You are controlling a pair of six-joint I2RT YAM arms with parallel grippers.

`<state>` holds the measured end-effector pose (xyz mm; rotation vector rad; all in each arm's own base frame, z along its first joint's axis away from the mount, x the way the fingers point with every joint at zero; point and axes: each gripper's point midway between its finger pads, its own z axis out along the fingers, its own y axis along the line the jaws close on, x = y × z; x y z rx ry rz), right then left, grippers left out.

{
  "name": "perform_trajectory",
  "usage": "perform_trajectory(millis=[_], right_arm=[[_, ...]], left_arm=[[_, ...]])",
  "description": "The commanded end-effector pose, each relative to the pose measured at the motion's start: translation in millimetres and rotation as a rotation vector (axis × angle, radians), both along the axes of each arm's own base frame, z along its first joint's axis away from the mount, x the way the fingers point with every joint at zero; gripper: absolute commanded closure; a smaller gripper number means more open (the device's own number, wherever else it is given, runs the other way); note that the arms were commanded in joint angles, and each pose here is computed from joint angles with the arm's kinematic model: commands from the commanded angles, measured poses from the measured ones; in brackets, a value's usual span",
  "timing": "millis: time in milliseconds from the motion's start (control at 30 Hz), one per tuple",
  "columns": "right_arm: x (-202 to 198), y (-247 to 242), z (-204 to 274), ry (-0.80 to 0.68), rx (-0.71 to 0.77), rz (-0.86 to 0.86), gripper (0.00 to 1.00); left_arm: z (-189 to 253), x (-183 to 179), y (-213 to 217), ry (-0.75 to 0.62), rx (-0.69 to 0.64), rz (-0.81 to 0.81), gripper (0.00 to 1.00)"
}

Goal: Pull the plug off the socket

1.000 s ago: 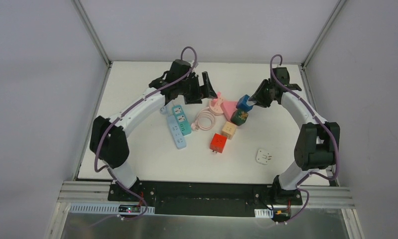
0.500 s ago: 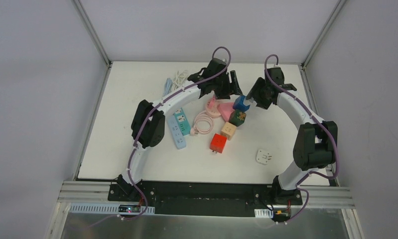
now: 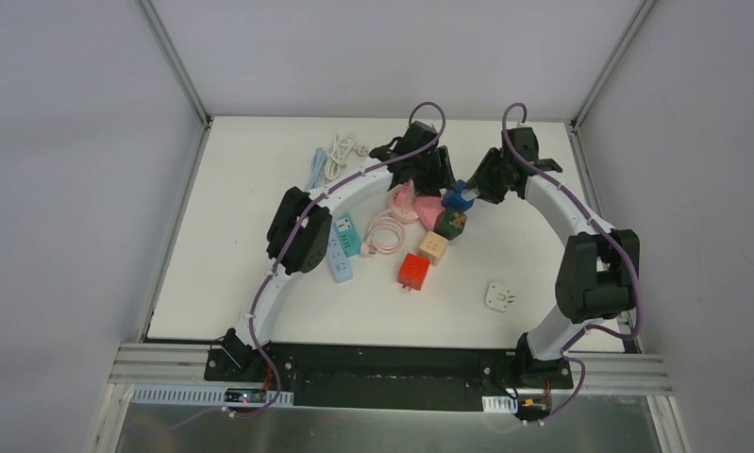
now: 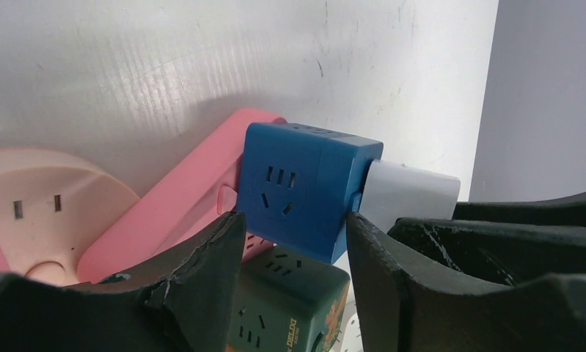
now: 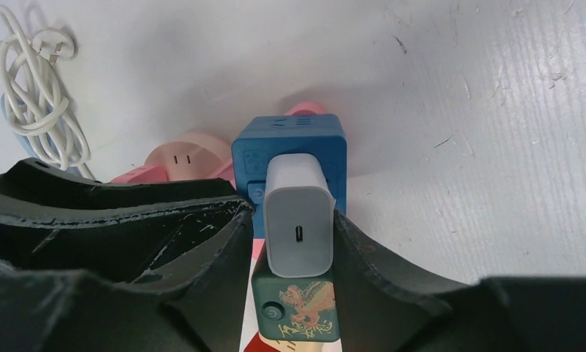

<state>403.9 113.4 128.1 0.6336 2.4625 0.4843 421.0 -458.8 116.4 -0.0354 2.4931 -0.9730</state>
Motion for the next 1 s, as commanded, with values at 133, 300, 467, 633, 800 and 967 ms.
perform_trajectory(millis=[133,300,467,633,800,967], right_arm=[[0.4,10.7,3.6,0.010,0.029,0.056,0.72],[2.5,7.8,7.3,0.015,-0.011,0.050,0.97],[6.3,19.5,24.4,0.010,0.054,0.063,1.00],[11.0,24.4,36.2,0.087,0.113,0.000,1.00],[11.7,15.0,27.6,0.118,-0.020,-0.006,1.00],[12.0,14.6,29.5,0.016,-0.044,0.074,1.00]], left_arm=[[7.4,12.0,-12.0,-0.070,-0.025,-0.020,0.48],[-17.6,-3.4,-11.0,-0.051,0.066,-0.045,0.52],[-42.4,-18.5,5.7,0.010,0.194,-0.040,0.54],[-67.8,-42.6,17.4,0.130,0.235,-0.043,0.57],[-75.1,-56.1,17.4,0.219,0.224,-0.044,0.58],[-91.1,-63.5,27.7,0.271,0.289,-0.032,0.62]])
